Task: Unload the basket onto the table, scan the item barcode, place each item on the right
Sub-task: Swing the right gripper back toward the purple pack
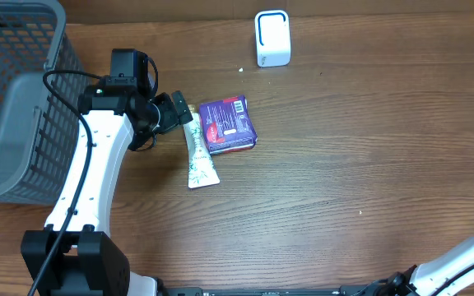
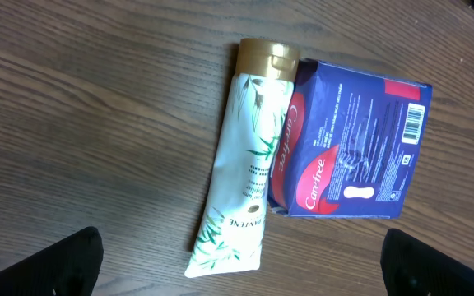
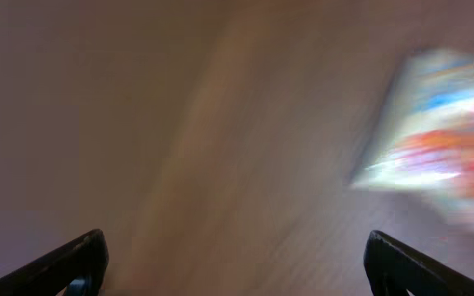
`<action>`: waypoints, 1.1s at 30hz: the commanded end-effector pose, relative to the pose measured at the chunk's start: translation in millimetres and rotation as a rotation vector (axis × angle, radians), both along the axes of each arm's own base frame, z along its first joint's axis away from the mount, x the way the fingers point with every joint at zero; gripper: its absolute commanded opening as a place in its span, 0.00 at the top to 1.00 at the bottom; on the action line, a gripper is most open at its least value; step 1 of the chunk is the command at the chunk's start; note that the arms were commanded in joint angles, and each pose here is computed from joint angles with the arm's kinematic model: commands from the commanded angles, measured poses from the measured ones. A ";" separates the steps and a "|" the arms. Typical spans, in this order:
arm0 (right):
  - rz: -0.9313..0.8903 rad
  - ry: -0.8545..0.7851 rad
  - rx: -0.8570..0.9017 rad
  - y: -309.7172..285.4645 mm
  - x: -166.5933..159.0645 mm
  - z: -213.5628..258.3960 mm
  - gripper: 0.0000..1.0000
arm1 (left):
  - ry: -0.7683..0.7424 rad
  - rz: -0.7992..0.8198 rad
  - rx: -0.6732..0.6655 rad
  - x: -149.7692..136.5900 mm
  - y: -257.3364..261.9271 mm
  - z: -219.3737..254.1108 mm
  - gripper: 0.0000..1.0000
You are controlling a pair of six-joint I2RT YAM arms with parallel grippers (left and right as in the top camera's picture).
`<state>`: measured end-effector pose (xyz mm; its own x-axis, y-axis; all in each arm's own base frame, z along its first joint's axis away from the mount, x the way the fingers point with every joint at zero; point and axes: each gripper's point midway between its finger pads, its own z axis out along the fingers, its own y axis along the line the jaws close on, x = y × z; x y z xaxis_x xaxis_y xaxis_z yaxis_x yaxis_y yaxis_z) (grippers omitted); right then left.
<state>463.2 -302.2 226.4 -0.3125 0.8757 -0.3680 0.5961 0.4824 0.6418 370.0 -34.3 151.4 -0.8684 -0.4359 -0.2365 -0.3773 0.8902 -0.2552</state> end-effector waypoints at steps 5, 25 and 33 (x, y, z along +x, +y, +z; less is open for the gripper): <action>0.513 -0.183 0.257 166.1 30.6 51.0 0.00 | -0.011 -0.003 -0.008 4.6 -0.4 3.3 0.00; 0.987 0.234 -0.052 449.3 8.2 -35.6 0.00 | -0.011 -0.003 -0.008 4.6 -0.4 3.3 0.00; 1.058 0.194 -0.096 487.8 4.7 -32.8 0.00 | -0.011 -0.003 -0.008 4.6 -0.4 3.3 0.00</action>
<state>465.2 190.8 189.6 -0.9635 0.0948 -0.2502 -0.0585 0.8378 0.5428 369.9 -34.5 151.3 -0.8687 -0.4355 -0.2360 -0.3770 0.8903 -0.2553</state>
